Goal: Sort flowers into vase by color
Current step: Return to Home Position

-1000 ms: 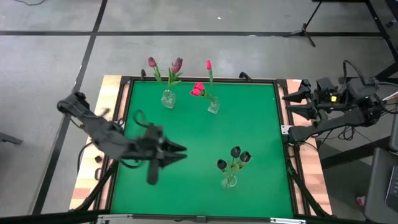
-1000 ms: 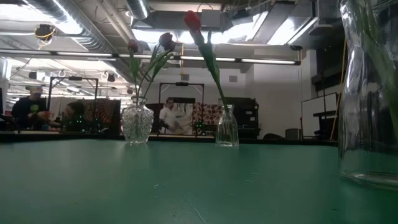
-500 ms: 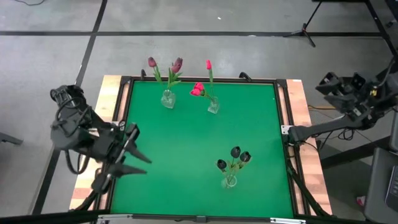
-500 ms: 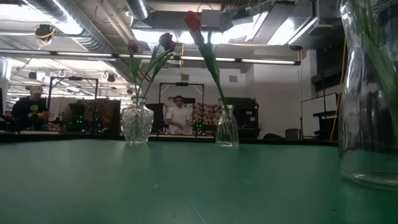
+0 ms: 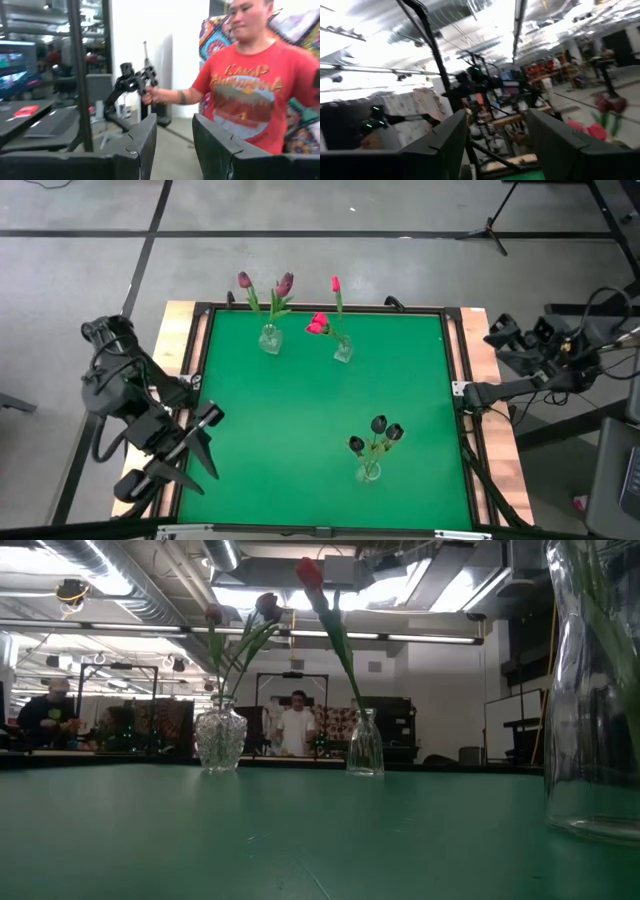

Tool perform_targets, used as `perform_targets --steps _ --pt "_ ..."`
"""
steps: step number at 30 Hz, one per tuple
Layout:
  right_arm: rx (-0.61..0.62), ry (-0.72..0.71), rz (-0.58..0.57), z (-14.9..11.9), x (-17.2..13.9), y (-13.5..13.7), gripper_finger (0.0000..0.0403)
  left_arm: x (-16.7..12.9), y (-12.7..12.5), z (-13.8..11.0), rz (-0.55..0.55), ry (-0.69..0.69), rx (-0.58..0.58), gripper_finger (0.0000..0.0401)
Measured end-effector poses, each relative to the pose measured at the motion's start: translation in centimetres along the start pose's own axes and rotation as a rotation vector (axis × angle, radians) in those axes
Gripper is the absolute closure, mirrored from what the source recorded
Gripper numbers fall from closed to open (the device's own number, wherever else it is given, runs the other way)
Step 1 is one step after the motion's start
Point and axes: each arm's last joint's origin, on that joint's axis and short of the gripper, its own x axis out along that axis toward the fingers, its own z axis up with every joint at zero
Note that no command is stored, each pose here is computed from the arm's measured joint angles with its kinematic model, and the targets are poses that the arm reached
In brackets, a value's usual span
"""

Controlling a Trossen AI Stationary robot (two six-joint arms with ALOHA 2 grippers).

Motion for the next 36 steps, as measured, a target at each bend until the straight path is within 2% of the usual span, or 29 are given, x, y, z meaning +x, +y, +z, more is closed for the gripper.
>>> perform_targets --steps 9,13,19,24,28,36 --pt "0.039 -0.075 0.053 -2.6 -0.7 -0.8 0.0194 -2.6 0.4 -6.3 -0.047 -0.198 -0.095 0.0278" --pt "0.041 -0.093 0.032 -3.0 -0.9 -1.0 0.0194 -4.8 0.5 -8.6 -0.133 -0.319 -0.129 0.0278" --pt "0.047 -0.092 0.021 -3.3 -0.8 -1.2 0.0194 -7.9 1.2 -12.7 -0.145 -0.449 -0.212 0.0278" --pt "0.055 -0.123 0.016 -3.0 -1.1 -1.2 0.0194 -10.9 1.8 -15.3 -0.156 -0.577 -0.235 0.0278" --pt "0.059 -0.158 0.021 -2.8 -1.8 -1.1 0.0194 -13.5 2.3 -16.0 -0.171 -0.666 -0.294 0.0278" --pt "0.066 -0.211 0.018 -2.5 -3.1 -1.2 0.0194 -19.5 3.5 -14.4 -0.170 -0.792 -0.284 0.0278"
